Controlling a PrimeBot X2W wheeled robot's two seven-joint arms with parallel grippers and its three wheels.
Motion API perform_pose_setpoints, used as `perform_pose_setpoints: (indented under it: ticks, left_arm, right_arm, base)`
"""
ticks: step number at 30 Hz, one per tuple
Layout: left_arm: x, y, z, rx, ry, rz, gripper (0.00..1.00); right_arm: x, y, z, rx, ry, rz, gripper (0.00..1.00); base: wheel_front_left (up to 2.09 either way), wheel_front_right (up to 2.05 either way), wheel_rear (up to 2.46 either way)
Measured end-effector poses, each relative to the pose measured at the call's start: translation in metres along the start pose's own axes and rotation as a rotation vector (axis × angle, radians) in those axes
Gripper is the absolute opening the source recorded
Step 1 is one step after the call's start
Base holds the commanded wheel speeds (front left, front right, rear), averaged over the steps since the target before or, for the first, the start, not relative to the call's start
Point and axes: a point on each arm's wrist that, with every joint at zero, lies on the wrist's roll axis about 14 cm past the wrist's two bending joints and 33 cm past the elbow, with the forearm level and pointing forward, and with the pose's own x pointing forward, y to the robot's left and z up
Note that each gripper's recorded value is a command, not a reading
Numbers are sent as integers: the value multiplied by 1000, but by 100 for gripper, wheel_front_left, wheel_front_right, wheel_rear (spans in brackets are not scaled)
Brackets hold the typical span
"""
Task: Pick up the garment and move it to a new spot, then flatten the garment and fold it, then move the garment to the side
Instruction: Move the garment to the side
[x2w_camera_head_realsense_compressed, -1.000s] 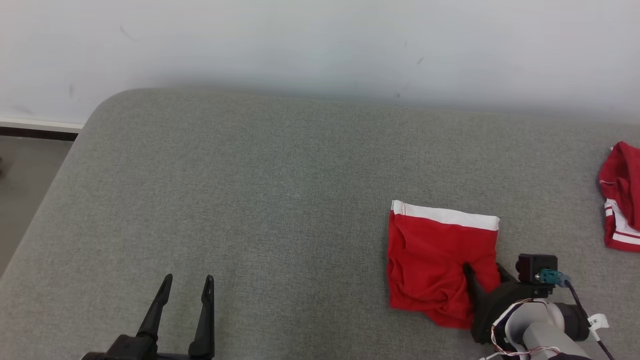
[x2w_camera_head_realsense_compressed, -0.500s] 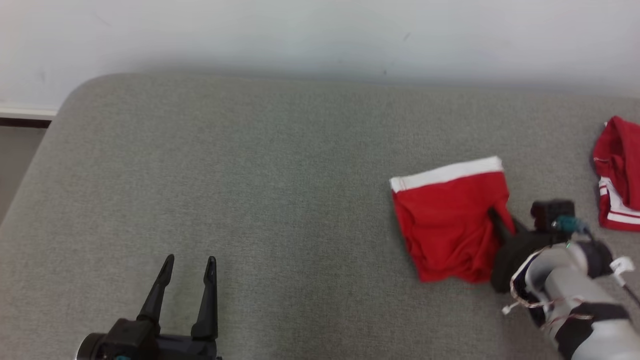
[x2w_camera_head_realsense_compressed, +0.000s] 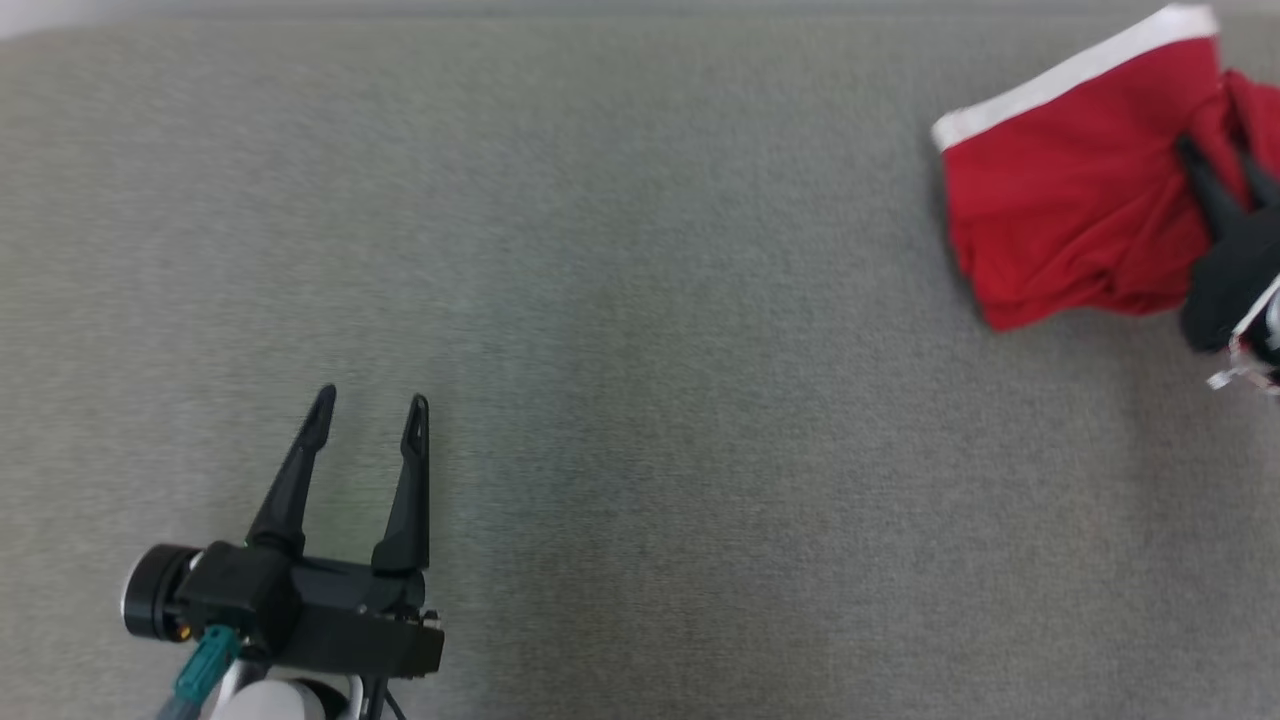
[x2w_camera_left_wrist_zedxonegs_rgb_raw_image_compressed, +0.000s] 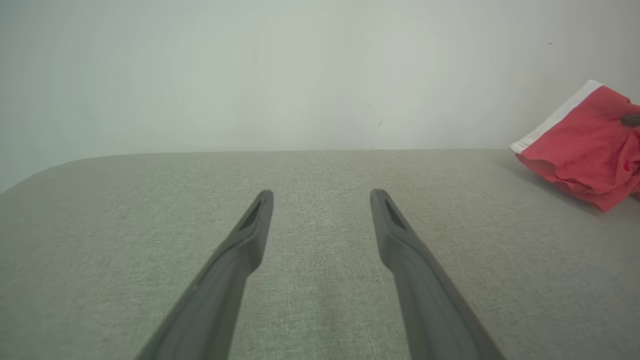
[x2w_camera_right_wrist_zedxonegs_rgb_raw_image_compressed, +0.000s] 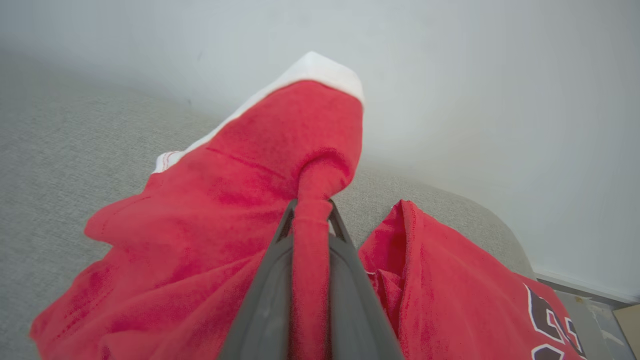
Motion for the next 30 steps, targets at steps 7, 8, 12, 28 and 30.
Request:
perform_pose_setpoints:
  ticks: [7,8,12,28,30]
  left_arm:
    - [33,-17,-31,23,45,-107,100]
    - [37,-18,-35,25,49,-118,100]
    - [53,-28,-54,33,69,-180,100]
    - [70,-49,-89,21,104,-272,100]
    - [69,-47,-88,24,105,-265,100]
  right_arm:
    - [-7,-71,-28,-71,92,-112,0]
    - [-10,-81,-32,-77,105,-132,0]
    - [-30,-124,-53,-96,168,-224,0]
    - [-57,-199,-68,-185,275,-411,0]
    - [-52,-199,-70,-178,279,-416,4]
  base:
    - [0,0,0]
    - [0,0,0]
    - [0,0,0]
    - [0,0,0]
    - [0,0,0]
